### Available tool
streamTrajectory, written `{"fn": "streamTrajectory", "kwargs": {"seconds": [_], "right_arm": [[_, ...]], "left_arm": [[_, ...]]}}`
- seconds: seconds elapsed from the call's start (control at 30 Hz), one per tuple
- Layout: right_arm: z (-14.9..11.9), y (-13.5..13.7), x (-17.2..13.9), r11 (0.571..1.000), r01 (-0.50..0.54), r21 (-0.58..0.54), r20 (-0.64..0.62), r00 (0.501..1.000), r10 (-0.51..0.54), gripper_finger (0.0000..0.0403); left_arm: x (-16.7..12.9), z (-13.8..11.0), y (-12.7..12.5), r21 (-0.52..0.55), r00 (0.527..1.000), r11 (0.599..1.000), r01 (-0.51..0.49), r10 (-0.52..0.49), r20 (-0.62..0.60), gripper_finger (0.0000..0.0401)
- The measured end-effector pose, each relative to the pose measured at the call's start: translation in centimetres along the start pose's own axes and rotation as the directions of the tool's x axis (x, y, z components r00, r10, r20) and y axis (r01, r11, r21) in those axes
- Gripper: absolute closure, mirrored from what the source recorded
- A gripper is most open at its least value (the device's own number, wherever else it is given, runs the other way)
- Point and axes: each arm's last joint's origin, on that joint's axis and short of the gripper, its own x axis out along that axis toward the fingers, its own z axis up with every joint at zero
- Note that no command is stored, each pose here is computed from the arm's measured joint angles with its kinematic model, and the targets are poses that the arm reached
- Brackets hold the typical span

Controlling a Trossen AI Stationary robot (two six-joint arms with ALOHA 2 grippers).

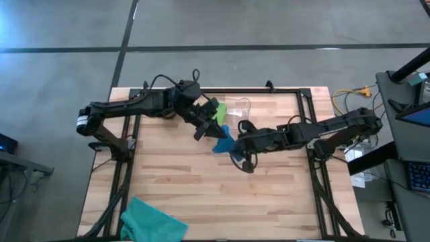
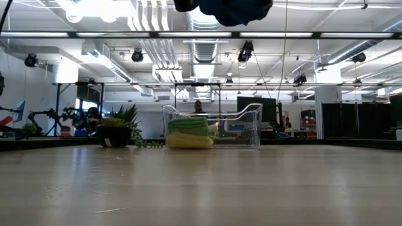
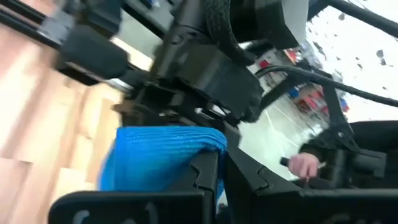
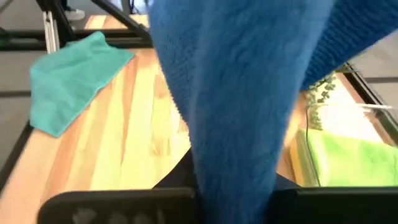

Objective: Fold microfiber towels
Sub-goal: Fold the blue microfiber towel

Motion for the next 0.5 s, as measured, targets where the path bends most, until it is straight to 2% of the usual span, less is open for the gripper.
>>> {"fn": "streamTrajectory", "kwargs": {"seconds": [0.2, 0.33, 0.4, 0.47, 0.5], "right_arm": [[-0.3, -0.2, -0.8, 0.994, -0.030, 0.109, -0.010, 0.999, 0.031, 0.0387], [-0.4, -0.3, -1.7, 0.986, -0.041, 0.160, -0.036, 0.998, 0.047, 0.0388], [-0.8, -0.3, -1.9, 0.981, -0.055, 0.184, -0.076, 0.995, 0.070, 0.0388], [-2.3, -0.2, -1.9, 0.976, -0.068, 0.205, -0.205, 0.972, 0.111, 0.0388], [-2.5, 0.0, -1.8, 0.971, -0.084, 0.223, -0.228, 0.964, 0.136, 0.0389]], "left_arm": [[-1.9, 0.2, -1.0, 0.085, 0.995, 0.993, -0.080, 0.074, 0.074, 0.0401], [-2.4, 0.0, -1.2, 0.119, 0.991, 0.986, -0.117, 0.108, 0.076, 0.0401], [-2.3, -0.4, -1.1, 0.107, 0.991, 0.986, -0.127, 0.122, 0.051, 0.0401], [-2.2, -0.5, -1.5, 0.130, 0.994, 0.986, -0.109, 0.104, 0.044, 0.0399], [-2.3, -0.5, -1.9, 0.149, 0.994, 0.984, -0.101, 0.095, 0.048, 0.0399]]}}
